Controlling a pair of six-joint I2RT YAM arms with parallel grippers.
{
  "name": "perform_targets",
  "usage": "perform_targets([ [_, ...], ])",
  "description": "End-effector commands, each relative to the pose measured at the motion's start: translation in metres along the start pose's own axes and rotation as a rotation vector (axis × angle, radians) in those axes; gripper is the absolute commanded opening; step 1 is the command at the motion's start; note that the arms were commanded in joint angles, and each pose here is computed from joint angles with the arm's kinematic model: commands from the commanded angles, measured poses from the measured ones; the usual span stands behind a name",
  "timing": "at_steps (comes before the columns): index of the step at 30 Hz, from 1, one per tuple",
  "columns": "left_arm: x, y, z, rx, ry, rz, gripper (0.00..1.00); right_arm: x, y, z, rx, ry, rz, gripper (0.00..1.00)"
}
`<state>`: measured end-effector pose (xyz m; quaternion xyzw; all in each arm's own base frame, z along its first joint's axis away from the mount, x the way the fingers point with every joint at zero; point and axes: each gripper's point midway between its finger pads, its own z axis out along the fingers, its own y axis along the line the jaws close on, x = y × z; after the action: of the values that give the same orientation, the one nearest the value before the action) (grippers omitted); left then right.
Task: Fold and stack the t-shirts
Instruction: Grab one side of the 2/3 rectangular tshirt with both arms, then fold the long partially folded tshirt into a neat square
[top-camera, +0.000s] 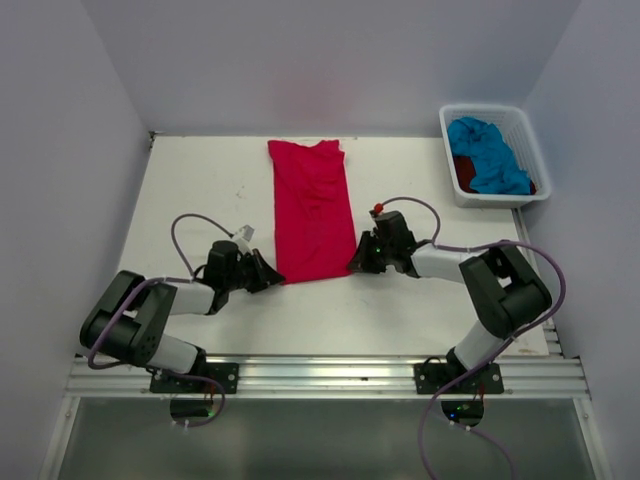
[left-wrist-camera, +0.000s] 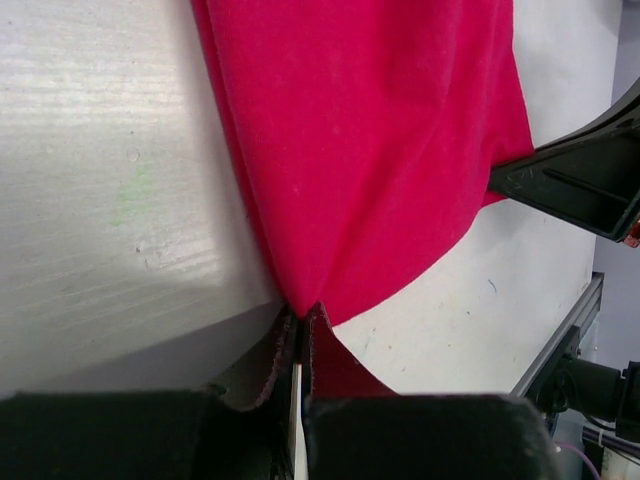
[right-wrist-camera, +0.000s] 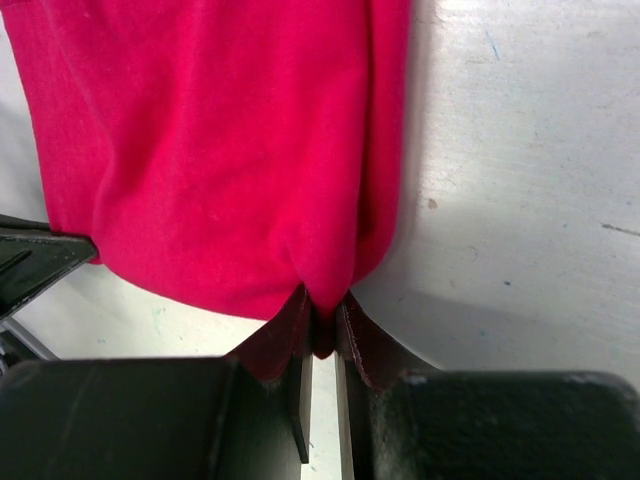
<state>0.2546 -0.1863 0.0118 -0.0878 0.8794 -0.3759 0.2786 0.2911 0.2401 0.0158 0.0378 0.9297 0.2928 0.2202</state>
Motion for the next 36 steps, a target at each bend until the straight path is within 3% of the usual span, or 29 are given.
perform_targets([
  [1, 0.046, 0.048, -0.017, -0.207, 0.145, -0.043, 0.0, 0.025, -0.034, -0.007, 0.132, 0.055, -0.008, 0.0],
  [15, 0.049, 0.015, -0.073, -0.219, 0.184, 0.005, 0.0, 0.048, 0.008, -0.066, 0.055, 0.034, -0.122, 0.0],
  [25, 0.053, -0.042, -0.117, -0.152, 0.186, -0.026, 0.0, 0.089, 0.049, -0.118, -0.001, 0.062, -0.201, 0.0],
  [30, 0.019, -0.072, -0.14, -0.148, 0.086, 0.011, 0.0, 0.077, 0.061, -0.138, -0.004, 0.009, -0.221, 0.0],
  [36, -0.016, -0.083, -0.118, -0.171, 0.043, 0.085, 0.0, 0.037, 0.072, -0.134, 0.086, -0.083, -0.3, 0.0],
])
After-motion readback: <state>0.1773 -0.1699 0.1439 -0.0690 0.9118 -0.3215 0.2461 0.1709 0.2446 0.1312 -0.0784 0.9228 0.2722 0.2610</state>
